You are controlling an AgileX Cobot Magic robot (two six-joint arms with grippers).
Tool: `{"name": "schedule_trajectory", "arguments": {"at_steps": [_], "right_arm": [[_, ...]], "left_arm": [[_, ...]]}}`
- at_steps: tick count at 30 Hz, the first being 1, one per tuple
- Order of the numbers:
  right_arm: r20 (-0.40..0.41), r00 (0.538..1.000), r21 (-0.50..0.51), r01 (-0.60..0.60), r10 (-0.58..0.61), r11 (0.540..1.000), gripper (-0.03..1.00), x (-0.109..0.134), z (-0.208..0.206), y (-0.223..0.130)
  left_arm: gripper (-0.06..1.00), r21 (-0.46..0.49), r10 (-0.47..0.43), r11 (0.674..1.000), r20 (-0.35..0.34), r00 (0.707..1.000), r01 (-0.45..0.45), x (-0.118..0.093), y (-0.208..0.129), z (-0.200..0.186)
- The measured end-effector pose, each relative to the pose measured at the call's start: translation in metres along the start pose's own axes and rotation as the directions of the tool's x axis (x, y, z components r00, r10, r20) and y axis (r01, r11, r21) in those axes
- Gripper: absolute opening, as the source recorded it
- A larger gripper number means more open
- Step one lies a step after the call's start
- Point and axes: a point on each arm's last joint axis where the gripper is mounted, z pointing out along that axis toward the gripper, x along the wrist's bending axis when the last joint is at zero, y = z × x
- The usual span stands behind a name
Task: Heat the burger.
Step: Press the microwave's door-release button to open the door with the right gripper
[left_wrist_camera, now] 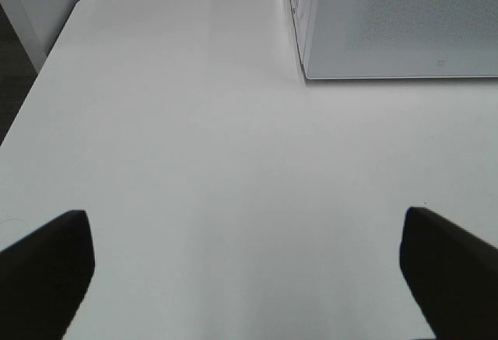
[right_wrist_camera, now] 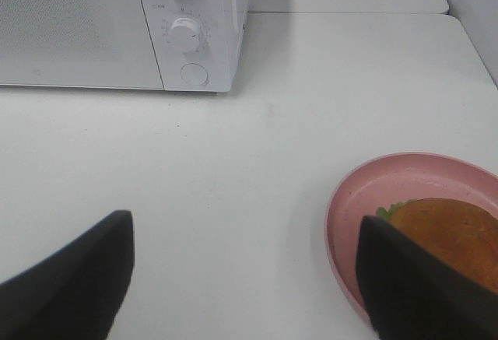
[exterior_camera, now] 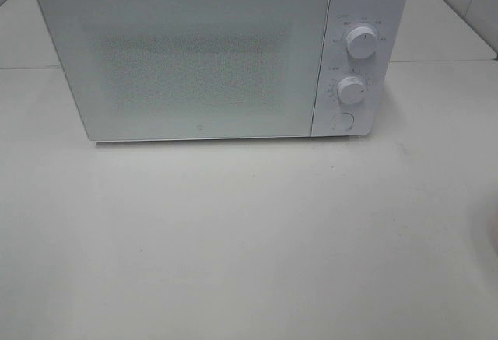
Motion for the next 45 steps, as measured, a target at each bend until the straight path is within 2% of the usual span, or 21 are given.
{"name": "schedule_trajectory", "arguments": {"at_steps": [19, 23, 33, 45], "right_arm": [[0.0, 1.0, -0.001, 0.0, 0.0, 1.0, 0.75, 0.0, 0.0, 0.0], [-0.004, 1.0, -0.035, 0.0, 0.0, 0.999, 0.75, 0.001, 0.0, 0.008], [-0.009, 1.0, -0.071, 0.0, 0.0, 0.997, 0.75, 0.005, 0.037, 0.042], [-0.011, 1.0, -0.087, 0.0, 0.0, 0.996, 0.75, 0.008, 0.081, 0.064]], "left_arm": [[0.99, 0.0, 0.0, 1.0, 0.0, 1.0, 0.0, 0.0, 0.0, 0.0], [0.99, 0.0, 0.0, 1.0, 0.0, 1.0, 0.0, 0.0, 0.0, 0.0], [0.99, 0.0, 0.0, 1.0, 0.0, 1.0, 0.0, 0.0, 0.0, 0.0], [0.99, 0.0, 0.0, 1.0, 0.0, 1.0, 0.0, 0.0, 0.0, 0.0]]}}
